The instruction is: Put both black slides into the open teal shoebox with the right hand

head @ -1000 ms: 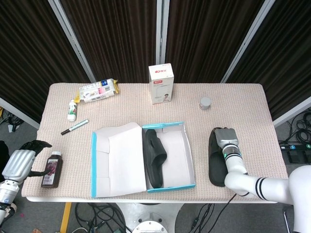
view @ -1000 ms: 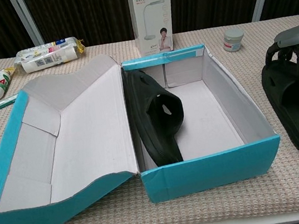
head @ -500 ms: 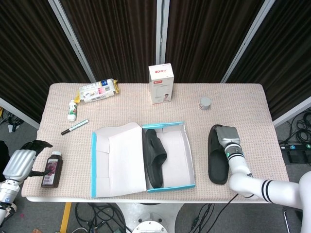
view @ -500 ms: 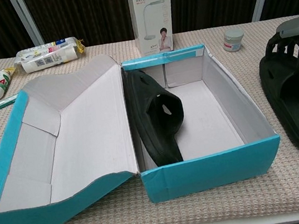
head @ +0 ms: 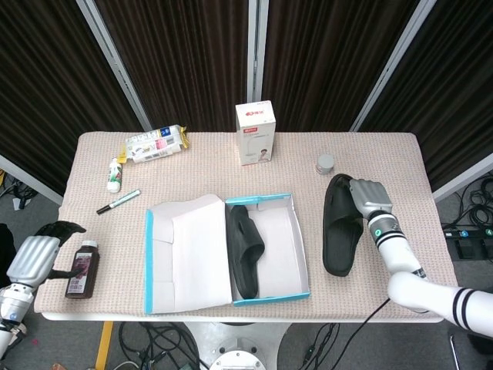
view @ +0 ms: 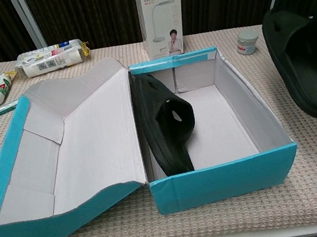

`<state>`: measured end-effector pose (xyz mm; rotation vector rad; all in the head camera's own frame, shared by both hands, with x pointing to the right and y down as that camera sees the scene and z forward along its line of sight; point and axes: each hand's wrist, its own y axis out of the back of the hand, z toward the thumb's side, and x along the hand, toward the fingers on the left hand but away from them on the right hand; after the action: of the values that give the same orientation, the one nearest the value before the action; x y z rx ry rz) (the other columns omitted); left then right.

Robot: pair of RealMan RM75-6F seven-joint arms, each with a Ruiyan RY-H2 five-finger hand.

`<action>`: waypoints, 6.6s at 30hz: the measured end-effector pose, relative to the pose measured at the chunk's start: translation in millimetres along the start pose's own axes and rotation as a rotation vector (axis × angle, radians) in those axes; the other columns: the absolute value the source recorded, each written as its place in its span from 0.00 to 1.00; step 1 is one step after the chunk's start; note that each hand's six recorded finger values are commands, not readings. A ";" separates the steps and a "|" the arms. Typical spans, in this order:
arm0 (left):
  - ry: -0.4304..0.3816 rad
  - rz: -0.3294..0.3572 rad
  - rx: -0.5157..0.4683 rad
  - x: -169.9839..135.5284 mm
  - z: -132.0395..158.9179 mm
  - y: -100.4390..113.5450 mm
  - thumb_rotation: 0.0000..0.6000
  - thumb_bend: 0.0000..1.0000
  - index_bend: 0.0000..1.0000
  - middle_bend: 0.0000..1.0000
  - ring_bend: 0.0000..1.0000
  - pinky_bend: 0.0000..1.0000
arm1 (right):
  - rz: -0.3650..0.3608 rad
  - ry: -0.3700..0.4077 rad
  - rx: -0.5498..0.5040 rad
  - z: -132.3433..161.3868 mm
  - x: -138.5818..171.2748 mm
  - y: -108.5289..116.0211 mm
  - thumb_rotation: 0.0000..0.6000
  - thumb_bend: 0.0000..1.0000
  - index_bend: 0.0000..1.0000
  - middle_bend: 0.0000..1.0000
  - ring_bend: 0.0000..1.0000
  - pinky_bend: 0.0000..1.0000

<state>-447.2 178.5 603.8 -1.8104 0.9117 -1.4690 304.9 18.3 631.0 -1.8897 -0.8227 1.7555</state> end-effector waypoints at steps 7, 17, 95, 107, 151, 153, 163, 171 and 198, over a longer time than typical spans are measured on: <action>-0.011 0.000 -0.001 1.5 5.4 1.2 1.00 0.09 0.28 0.24 0.16 0.22 | -0.025 0.151 -0.148 22.3 12.0 27.6 1.00 0.24 0.28 0.42 0.24 0.40; -0.010 0.011 -0.003 1.5 7.2 4.7 1.00 0.09 0.28 0.24 0.16 0.22 | -0.022 0.382 -0.322 52.0 19.9 26.3 1.00 0.24 0.28 0.42 0.24 0.40; -0.015 0.027 0.008 0.2 -2.3 -5.4 1.00 0.09 0.28 0.24 0.16 0.22 | 0.191 0.537 -0.339 86.6 -30.0 -94.9 1.00 0.27 0.29 0.42 0.24 0.40; -0.012 0.023 0.002 1.1 -4.5 -8.1 1.00 0.09 0.28 0.24 0.16 0.22 | 0.185 0.529 -0.314 89.1 -34.5 -110.8 1.00 0.27 0.28 0.42 0.24 0.40; -0.012 0.021 -0.002 2.0 -3.1 -7.0 1.00 0.09 0.28 0.24 0.16 0.22 | 0.238 0.566 -0.276 85.4 -18.4 -101.2 1.00 0.00 0.00 0.12 0.00 0.19; -0.014 0.022 -0.003 2.3 -2.3 -6.2 1.00 0.09 0.28 0.24 0.16 0.22 | 0.232 0.575 -0.281 86.5 -15.7 -97.0 1.00 0.00 0.00 0.12 0.00 0.19; -0.023 0.032 0.000 3.5 2.3 -2.7 1.00 0.09 0.28 0.24 0.16 0.22 | 0.164 0.614 -0.316 82.7 4.0 -61.3 1.00 0.00 0.00 0.12 0.00 0.19; -0.021 0.045 0.005 4.7 3.7 1.0 1.00 0.09 0.28 0.24 0.16 0.22 | -0.049 0.647 -0.295 64.2 21.0 -16.4 1.00 0.00 0.00 0.12 0.00 0.19; 0.014 0.179 -0.010 3.5 -1.2 17.4 1.00 0.09 0.26 0.24 0.16 0.22 | -0.472 0.029 0.249 -140.6 125.2 -50.7 1.00 0.00 0.00 0.03 0.00 0.02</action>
<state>-450.1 165.7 591.7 -1.6795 1.0608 -1.3688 440.3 151.7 587.7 -1.4154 -0.9035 1.4555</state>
